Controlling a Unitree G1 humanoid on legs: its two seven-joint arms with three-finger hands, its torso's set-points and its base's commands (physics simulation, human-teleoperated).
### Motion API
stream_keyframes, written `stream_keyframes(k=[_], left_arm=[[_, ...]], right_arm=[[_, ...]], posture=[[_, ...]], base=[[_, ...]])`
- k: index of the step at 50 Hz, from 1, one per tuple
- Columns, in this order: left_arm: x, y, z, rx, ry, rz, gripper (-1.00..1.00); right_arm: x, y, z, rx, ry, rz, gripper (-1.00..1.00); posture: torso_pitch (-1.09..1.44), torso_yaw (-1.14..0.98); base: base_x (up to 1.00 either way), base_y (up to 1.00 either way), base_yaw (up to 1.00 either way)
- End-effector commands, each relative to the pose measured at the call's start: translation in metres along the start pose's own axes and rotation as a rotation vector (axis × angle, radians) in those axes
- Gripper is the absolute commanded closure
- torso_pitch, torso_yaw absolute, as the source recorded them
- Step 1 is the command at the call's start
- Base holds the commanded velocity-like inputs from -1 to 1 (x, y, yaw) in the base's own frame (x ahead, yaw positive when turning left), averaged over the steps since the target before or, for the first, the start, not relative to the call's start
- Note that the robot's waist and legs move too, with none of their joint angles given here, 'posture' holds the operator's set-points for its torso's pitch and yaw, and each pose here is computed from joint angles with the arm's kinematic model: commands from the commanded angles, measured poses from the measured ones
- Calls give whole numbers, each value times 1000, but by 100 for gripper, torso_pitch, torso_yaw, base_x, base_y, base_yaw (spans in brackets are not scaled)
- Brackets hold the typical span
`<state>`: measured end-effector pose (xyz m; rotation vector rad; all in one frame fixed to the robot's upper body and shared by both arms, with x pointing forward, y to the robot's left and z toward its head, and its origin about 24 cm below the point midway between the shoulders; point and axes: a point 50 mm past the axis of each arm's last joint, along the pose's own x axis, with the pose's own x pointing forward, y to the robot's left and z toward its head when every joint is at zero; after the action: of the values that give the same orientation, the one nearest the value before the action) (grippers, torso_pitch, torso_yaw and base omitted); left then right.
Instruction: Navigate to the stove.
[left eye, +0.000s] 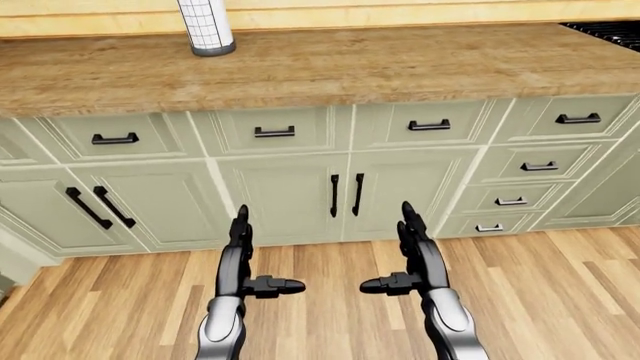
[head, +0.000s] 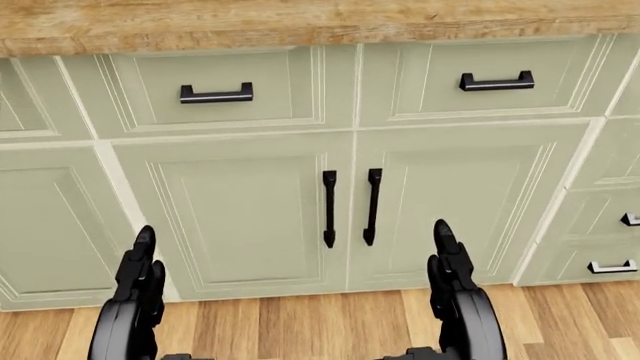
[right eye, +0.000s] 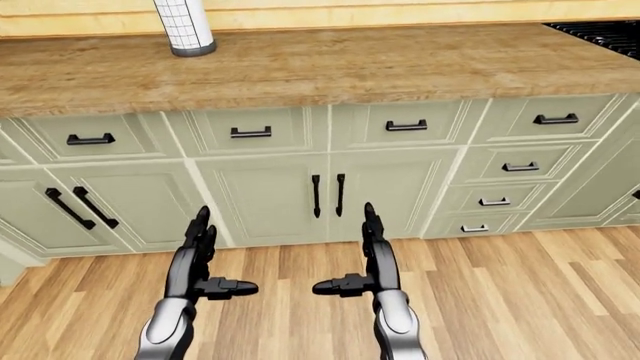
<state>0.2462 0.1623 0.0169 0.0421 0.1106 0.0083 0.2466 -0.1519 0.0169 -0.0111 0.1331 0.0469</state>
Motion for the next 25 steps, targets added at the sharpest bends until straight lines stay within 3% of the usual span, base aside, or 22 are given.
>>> stream_keyframes(k=[1,25], left_arm=[[4,-4,20,-1,-101,-15,-100],[4,-4,20,-1,-101,-15,-100]], right_arm=[[3,-4,20,-11,-99,-13,-100],[4,-4,19,-16,-96,-14,-100]], posture=[[0,0],[0,0]], base=[[0,-48,0],[0,-52,0]])
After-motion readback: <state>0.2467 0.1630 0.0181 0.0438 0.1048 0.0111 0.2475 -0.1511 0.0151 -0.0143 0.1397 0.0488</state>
